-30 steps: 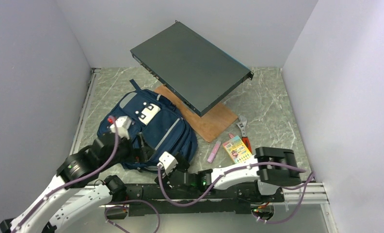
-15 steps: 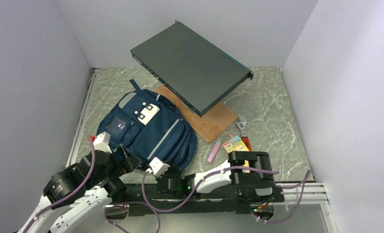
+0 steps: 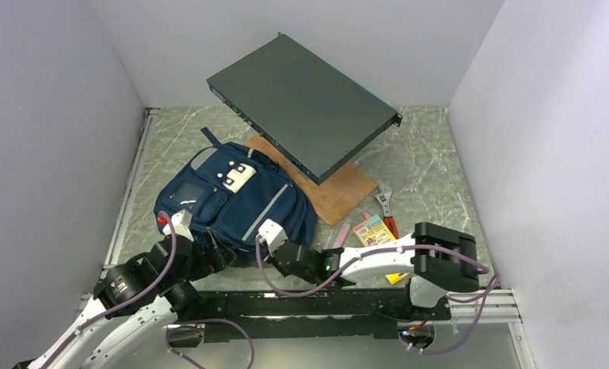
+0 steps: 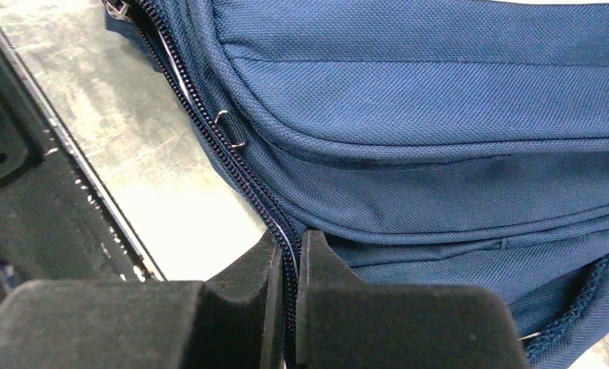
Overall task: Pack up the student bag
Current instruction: Zip the student bag at the center of the board.
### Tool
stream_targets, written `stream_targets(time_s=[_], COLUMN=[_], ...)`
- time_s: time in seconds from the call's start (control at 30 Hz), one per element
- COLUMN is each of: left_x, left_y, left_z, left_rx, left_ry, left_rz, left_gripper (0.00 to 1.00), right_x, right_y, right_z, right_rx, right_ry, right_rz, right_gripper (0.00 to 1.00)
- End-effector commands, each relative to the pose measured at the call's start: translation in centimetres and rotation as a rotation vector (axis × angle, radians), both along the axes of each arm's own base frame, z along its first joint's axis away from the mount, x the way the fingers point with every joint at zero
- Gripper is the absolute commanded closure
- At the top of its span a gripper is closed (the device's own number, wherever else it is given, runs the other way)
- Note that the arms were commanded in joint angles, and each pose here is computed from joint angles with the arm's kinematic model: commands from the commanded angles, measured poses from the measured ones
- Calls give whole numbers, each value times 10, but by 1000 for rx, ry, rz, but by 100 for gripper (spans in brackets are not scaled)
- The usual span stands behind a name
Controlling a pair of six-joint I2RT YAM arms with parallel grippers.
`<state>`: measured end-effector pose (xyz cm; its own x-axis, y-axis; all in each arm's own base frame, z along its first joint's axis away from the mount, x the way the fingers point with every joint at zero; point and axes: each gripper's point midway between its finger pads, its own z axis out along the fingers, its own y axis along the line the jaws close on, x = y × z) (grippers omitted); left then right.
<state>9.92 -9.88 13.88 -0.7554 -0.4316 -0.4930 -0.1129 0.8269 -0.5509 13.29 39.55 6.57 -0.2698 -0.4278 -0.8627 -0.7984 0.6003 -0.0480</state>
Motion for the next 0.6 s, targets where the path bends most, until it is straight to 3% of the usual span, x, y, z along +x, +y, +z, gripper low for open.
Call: stream_targets(time_s=[0.0,0.13,0.3,0.37,0.57], left_x=[-6,-3,10,13,27], left_y=[-20,-37,-46,-47,-42], left_z=[-8,-13,-16,-23,-35], left_rx=[-74,-70,-6,21,148], left_ry=[48,37,14,37,83], left_rz=[-52,-153,-200,-198,-167], left_gripper=[4,28,49,51,40], right_x=[-9,-10,-12,-12,-10], right_y=[17,17,19,19,12], right_z=[42,42,43,46,53], right_rx=[227,226,242,252,301], right_ry=[136,155,165,165,178], right_rz=[65,83,99,101,100], right_gripper=[100,100,100,100,100])
